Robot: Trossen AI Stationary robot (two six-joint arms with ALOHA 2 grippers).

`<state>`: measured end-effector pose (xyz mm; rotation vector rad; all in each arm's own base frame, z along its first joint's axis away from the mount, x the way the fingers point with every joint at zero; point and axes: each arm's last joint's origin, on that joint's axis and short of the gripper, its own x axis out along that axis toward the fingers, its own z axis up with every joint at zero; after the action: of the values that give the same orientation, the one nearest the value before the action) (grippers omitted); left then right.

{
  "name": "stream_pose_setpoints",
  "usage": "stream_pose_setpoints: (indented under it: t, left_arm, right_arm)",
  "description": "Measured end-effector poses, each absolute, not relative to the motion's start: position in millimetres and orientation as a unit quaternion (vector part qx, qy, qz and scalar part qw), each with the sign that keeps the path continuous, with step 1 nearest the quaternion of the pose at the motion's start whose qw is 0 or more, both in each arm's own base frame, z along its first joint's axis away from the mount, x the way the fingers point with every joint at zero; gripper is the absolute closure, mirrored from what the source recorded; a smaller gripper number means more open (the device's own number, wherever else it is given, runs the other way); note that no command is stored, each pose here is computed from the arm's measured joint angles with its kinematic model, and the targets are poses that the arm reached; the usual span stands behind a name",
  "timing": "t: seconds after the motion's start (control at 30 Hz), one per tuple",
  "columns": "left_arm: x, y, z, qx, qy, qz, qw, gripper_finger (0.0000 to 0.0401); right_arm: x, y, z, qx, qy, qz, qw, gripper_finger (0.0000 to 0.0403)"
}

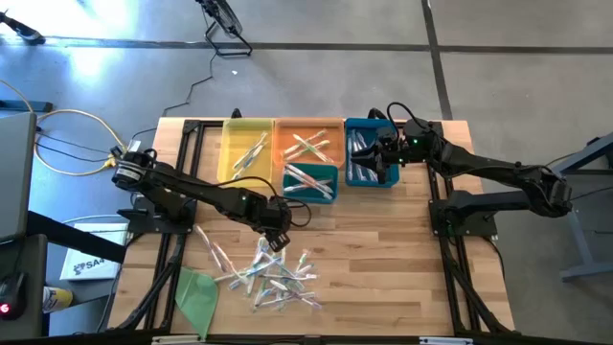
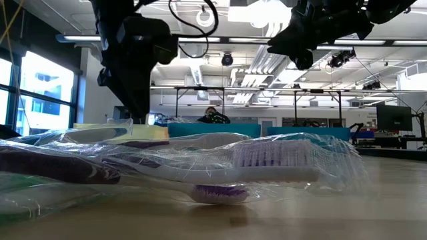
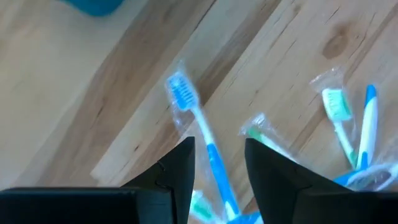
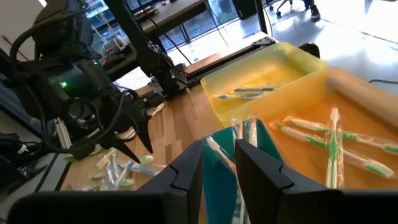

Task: Pick & Place Toothbrushes
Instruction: Put the blue toothbrush into the yellow bin

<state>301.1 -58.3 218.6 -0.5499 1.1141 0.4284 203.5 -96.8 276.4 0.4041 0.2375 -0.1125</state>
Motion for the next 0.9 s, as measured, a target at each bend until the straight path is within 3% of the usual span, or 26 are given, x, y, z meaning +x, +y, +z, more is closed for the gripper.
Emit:
stream_pose_setpoints:
  t: [0.9]
  left_arm:
    - [314.0,-65.4,171.6,-0.295,0.599,0.197,0.718,0.0265]
  right_arm:
    - [203.1,-96.7,275.1,0.188,0.125,-0.055,0.973,0.0318]
